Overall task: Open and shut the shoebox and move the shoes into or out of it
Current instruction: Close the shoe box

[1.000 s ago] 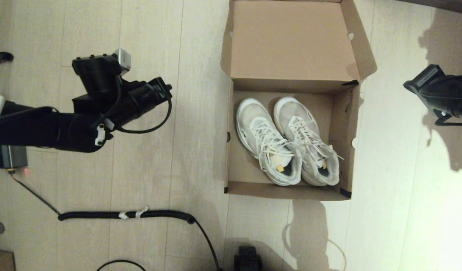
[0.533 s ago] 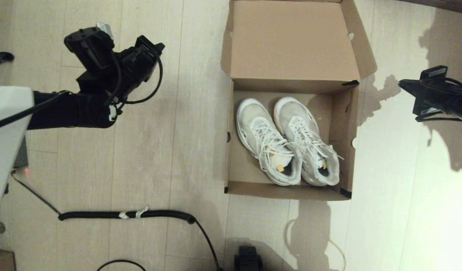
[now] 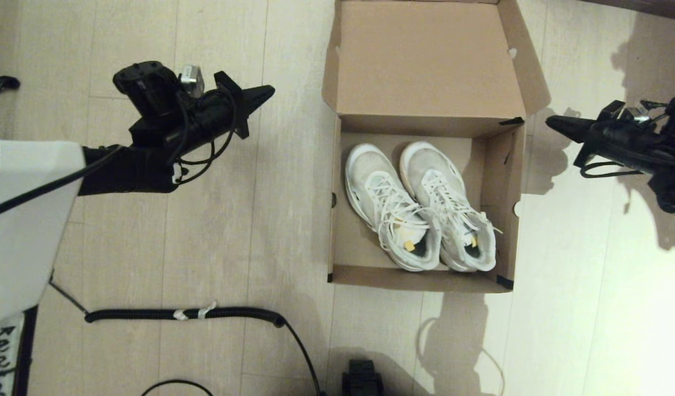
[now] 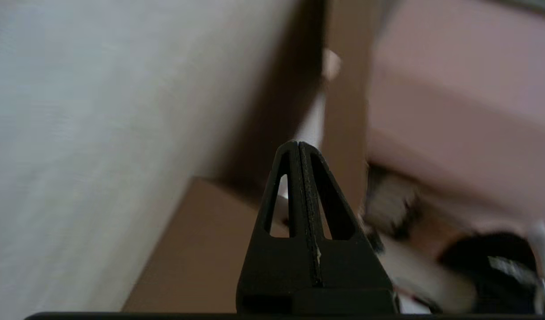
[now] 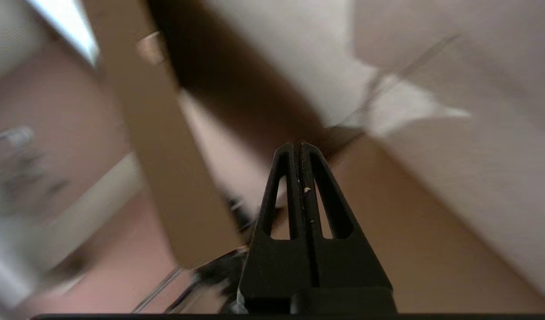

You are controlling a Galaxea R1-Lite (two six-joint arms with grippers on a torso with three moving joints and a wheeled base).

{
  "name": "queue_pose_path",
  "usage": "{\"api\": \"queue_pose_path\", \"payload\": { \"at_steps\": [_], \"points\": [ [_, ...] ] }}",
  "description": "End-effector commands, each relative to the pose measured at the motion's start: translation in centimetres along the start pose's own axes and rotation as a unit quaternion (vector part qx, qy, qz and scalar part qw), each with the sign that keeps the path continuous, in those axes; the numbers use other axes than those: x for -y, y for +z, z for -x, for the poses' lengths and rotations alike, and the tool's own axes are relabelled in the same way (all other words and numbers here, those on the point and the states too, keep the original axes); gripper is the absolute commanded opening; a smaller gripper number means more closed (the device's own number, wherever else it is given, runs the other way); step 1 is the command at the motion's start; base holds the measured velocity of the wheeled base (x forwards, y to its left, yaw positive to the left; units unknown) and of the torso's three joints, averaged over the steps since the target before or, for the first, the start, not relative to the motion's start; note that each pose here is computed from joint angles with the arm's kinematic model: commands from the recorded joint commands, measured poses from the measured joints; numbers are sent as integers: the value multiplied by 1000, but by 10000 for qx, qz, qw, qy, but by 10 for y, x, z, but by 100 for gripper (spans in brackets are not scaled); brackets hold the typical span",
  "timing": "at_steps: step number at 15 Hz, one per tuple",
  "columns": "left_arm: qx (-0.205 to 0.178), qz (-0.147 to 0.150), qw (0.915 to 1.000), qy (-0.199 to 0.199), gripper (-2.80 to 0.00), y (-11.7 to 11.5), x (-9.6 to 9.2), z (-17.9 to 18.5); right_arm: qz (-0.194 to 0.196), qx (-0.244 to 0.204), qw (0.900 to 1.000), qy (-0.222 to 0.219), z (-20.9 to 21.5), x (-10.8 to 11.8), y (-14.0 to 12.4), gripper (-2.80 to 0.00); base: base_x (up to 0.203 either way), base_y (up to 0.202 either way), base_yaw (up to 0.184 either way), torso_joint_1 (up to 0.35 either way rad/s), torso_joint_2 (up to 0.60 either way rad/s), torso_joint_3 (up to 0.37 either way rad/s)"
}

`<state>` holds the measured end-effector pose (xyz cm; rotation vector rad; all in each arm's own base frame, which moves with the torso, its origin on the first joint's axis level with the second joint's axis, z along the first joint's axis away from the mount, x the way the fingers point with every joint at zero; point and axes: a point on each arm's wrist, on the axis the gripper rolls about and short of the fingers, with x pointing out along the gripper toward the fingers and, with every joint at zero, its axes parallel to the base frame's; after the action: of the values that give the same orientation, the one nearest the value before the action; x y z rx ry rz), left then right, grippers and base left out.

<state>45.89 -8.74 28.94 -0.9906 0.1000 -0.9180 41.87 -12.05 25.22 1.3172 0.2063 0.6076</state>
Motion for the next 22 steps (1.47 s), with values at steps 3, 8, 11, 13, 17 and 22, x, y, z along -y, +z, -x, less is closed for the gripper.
{"api": "queue_pose_path", "payload": {
  "at_steps": [3,8,11,13,17,22],
  "points": [
    [-311,-117,9983,-481,-280,-28,-21,-18,-639,-317,9940,832,-8,19,2,-280,0,0,0,0,0,0],
    [-546,-450,9952,-681,-280,-62,-30,-36,-606,-738,9906,977,-37,34,-10,-280,0,0,0,0,0,0],
    [-610,-626,9936,-710,-280,-72,-36,-40,-423,-909,9890,1088,-55,40,-18,-280,0,0,0,0,0,0],
    [-604,-689,9932,-716,-280,-73,-38,-40,-313,-965,9880,1167,-63,42,-18,-280,0,0,0,0,0,0],
    [-611,-680,9933,-704,-280,-73,-38,-40,-172,-1061,9865,1233,-76,43,-18,-280,0,0,0,0,0,0],
    [-568,-687,9939,-647,-280,-65,-30,-34,-264,-1260,9840,1229,-84,41,-32,-280,0,0,0,0,0,0]
  ]
}}
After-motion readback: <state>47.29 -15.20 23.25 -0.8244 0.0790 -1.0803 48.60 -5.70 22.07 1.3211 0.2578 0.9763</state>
